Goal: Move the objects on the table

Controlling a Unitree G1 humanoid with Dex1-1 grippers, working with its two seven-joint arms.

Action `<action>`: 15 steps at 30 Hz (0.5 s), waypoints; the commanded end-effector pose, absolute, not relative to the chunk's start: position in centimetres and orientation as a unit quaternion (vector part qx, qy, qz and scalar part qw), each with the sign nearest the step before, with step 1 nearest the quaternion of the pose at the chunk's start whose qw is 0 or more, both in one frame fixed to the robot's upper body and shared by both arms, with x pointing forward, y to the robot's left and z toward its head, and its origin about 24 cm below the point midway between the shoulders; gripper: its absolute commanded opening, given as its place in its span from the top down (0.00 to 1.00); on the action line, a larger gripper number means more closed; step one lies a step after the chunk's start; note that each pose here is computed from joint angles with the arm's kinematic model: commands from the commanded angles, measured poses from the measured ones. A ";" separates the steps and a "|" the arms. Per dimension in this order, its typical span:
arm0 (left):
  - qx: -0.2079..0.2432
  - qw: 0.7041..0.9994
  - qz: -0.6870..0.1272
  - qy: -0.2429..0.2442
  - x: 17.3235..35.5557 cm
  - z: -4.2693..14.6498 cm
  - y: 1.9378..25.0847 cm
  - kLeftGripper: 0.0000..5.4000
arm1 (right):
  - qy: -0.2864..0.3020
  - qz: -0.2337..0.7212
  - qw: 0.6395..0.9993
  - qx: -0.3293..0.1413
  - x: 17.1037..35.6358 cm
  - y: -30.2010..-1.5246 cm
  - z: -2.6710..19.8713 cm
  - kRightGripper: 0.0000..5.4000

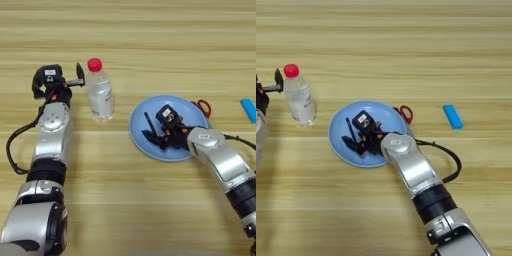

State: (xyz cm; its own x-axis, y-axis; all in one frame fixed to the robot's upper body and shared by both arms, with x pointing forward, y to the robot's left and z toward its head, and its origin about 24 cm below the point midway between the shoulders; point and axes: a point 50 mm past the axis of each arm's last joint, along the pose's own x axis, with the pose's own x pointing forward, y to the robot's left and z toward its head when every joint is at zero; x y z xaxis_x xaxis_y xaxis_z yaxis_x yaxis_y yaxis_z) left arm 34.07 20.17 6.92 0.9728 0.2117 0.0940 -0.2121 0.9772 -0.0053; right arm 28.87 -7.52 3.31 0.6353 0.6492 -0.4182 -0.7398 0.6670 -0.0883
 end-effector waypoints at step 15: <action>0.010 0.993 0.105 -0.047 34.2 7.3 20.0 0.00 | 0.238 0.375 0.887 -0.122 28.1 -8.3 1.5 0.79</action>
